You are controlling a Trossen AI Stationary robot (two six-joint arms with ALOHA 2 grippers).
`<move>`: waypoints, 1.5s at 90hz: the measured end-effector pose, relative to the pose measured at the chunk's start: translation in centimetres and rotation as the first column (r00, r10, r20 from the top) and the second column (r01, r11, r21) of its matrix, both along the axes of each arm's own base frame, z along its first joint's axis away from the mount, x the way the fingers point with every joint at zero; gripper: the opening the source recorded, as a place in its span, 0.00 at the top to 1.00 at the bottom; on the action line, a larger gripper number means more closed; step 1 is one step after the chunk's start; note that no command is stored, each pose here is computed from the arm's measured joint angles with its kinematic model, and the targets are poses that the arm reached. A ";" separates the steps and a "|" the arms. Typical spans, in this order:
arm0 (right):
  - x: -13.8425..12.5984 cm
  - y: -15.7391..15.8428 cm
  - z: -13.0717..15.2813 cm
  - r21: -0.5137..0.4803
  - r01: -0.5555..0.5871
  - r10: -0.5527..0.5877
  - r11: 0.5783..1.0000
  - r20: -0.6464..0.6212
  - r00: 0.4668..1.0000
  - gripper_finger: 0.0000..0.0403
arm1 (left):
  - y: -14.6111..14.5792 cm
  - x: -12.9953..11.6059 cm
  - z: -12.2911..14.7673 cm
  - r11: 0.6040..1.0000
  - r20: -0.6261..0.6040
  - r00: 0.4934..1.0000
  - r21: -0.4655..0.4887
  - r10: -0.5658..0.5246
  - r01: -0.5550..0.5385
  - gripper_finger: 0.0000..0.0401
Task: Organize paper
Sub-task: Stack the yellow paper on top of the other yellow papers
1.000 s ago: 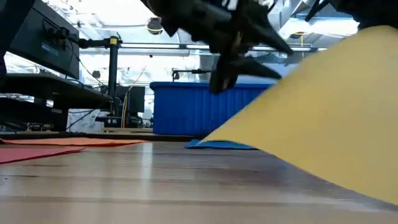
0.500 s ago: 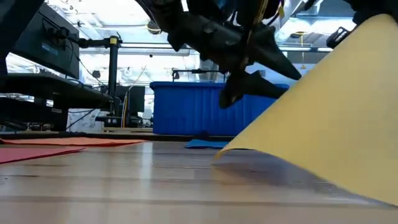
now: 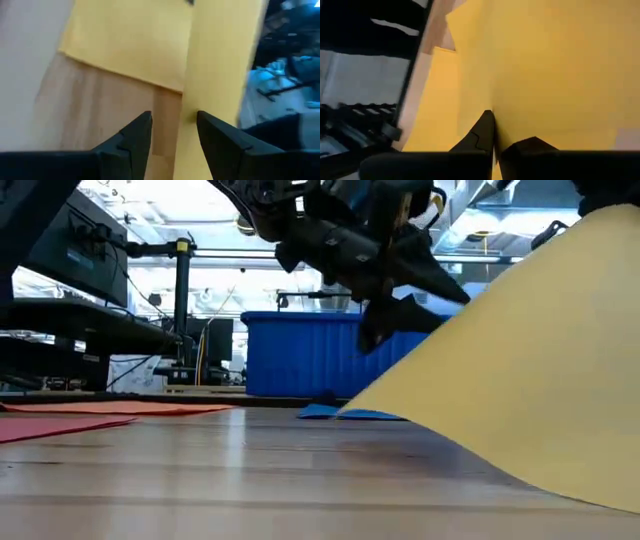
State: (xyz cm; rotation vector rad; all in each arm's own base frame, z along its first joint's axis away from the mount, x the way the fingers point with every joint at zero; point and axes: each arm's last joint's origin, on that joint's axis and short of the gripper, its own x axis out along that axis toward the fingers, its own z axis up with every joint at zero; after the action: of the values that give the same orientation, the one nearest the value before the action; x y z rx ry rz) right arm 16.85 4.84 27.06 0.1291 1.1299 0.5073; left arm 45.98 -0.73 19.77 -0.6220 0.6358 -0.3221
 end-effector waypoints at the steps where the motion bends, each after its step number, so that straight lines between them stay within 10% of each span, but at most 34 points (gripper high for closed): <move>1: 0.0 0.0 0.0 -0.008 0.003 -0.003 1.000 0.001 1.000 1.00 | 0.0 0.0 0.0 1.000 0.003 1.000 -0.002 -0.005 0.005 0.64; 30: -0.1 -0.7 -0.3 -0.202 0.104 -0.104 0.974 0.010 0.995 1.00 | 0.3 0.1 0.5 0.990 0.032 0.996 -0.108 -0.086 0.090 0.64; 61: 0.2 -1.1 1.0 -0.155 0.212 -0.210 0.965 0.027 0.977 1.00 | -2.1 0.1 0.4 0.991 -0.001 0.998 -0.117 -0.060 0.060 0.67; 80: 0.6 -1.0 2.6 -0.077 0.314 -0.310 0.946 0.057 0.949 1.00 | -2.2 0.2 0.2 0.998 -0.007 1.000 -0.053 0.030 -0.031 0.89; 94: 1.1 -1.1 3.3 0.050 0.526 -0.526 0.849 -0.013 0.850 1.00 | -2.2 0.2 0.2 0.998 -0.003 0.999 -0.038 0.043 -0.043 0.99; 109: 1.3 -2.6 3.5 0.135 0.745 -0.733 0.653 -0.136 0.666 0.90 | -3.0 0.1 0.2 0.999 -0.001 1.000 -0.043 0.015 -0.015 1.00; 135: -2.4 -3.9 9.8 0.311 0.769 -0.796 0.559 -0.057 0.602 0.54 | -3.1 0.5 0.8 0.980 -0.005 0.996 -0.174 0.094 -0.094 1.00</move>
State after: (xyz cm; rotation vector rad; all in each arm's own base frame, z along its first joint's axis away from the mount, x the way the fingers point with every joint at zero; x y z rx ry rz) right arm 14.43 0.89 36.89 0.8513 0.7764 -0.1416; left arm 46.47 -3.88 20.62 -0.8163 0.5767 -0.2920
